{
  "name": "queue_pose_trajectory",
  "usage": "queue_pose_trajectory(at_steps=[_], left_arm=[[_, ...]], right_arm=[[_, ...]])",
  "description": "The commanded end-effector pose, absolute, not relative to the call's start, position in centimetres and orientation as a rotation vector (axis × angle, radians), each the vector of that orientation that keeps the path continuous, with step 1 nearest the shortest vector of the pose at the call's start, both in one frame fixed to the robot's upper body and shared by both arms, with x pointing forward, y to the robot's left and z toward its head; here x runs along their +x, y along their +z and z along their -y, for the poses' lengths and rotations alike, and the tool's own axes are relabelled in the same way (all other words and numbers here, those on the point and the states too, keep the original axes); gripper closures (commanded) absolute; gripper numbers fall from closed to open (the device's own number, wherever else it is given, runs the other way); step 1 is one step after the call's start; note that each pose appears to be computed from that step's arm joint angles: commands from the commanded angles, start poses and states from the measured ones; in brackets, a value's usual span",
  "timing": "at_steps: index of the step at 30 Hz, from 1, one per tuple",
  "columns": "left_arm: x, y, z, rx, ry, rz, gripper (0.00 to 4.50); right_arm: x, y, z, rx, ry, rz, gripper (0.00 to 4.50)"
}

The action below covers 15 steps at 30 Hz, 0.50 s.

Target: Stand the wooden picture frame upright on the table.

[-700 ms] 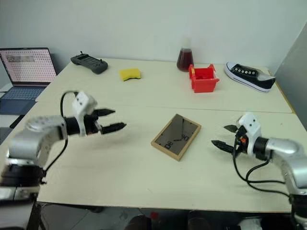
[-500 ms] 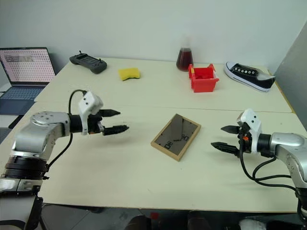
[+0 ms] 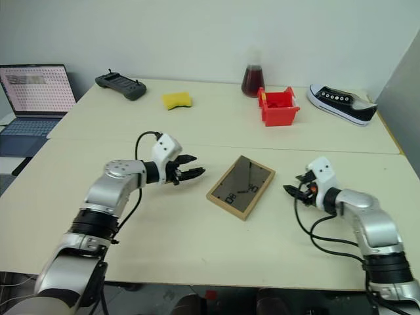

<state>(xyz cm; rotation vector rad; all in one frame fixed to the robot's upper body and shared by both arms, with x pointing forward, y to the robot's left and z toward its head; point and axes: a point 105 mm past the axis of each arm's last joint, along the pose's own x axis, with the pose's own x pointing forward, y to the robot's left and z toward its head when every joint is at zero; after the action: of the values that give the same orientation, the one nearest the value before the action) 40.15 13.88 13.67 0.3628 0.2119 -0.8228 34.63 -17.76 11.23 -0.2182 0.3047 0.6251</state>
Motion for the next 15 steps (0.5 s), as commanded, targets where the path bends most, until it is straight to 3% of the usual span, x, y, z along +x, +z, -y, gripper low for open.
queue_pose_trajectory(at_steps=[1, 9, 10, 15], left_arm=[[41.0, 14.4, -11.8, 0.422, -0.806, -0.152, 2.58], [40.5, 12.4, -9.1, 0.487, -0.874, -0.212, 4.25], [40.3, 11.9, -8.9, 0.49, -0.883, -0.232, 4.46], [39.5, 11.2, -8.7, 0.498, -0.9, -0.259, 4.46]], right_arm=[[36.0, 11.3, 15.9, -0.273, 0.602, -0.265, 2.68], [37.3, 11.2, 12.2, -0.217, 0.597, -0.239, 4.48], [37.2, 11.3, 11.6, -0.217, 0.613, -0.238, 4.5], [36.3, 11.6, 9.0, -0.201, 0.697, -0.237, 4.5]])
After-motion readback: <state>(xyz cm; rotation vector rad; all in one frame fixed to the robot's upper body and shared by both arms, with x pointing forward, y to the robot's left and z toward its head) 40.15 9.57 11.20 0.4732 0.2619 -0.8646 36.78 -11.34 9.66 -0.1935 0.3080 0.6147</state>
